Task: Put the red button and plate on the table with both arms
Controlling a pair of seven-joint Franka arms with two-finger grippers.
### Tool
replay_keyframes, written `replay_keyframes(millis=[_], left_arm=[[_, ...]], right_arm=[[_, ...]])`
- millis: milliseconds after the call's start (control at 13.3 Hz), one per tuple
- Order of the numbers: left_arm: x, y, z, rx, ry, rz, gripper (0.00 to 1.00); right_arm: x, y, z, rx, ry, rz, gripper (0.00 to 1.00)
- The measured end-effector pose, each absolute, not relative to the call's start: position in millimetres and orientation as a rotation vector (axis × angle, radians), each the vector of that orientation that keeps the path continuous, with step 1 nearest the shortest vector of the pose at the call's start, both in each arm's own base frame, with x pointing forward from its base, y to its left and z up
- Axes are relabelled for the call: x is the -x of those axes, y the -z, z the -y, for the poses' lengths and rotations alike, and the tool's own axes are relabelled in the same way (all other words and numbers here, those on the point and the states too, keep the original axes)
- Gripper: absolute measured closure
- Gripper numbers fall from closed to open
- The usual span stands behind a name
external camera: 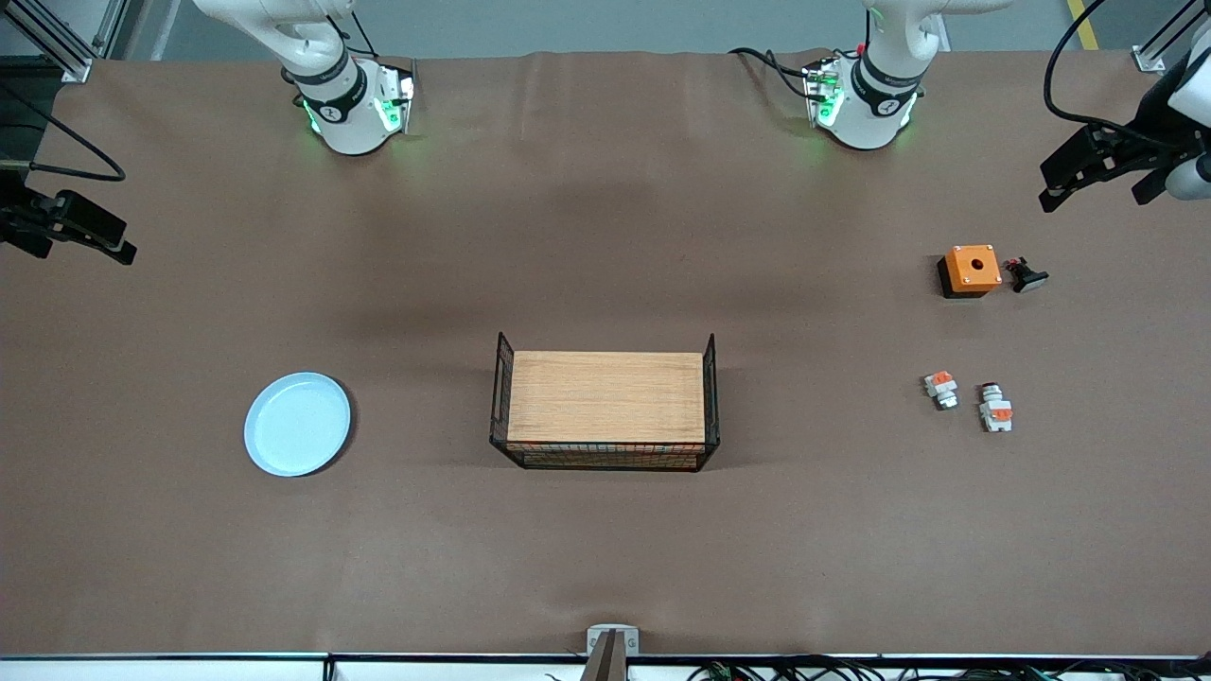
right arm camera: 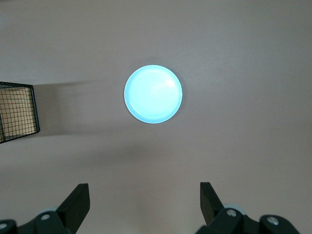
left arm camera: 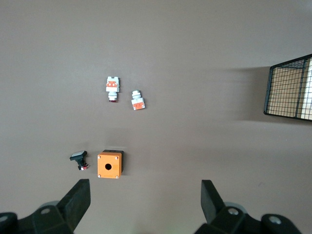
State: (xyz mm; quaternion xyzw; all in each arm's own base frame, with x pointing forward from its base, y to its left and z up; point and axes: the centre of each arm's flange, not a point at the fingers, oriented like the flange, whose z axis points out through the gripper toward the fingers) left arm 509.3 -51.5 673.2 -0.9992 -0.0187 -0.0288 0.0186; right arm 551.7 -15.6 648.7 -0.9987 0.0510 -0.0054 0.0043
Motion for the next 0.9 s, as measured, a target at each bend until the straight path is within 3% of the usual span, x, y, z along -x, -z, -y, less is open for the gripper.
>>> replay_keyframes(millis=[902], left_arm=[[-505, -667, 72, 3.123, 0.021, -0.012, 0.00]], right_arm=[[-551, -650, 15, 3.129, 0.022, -0.159, 0.00]])
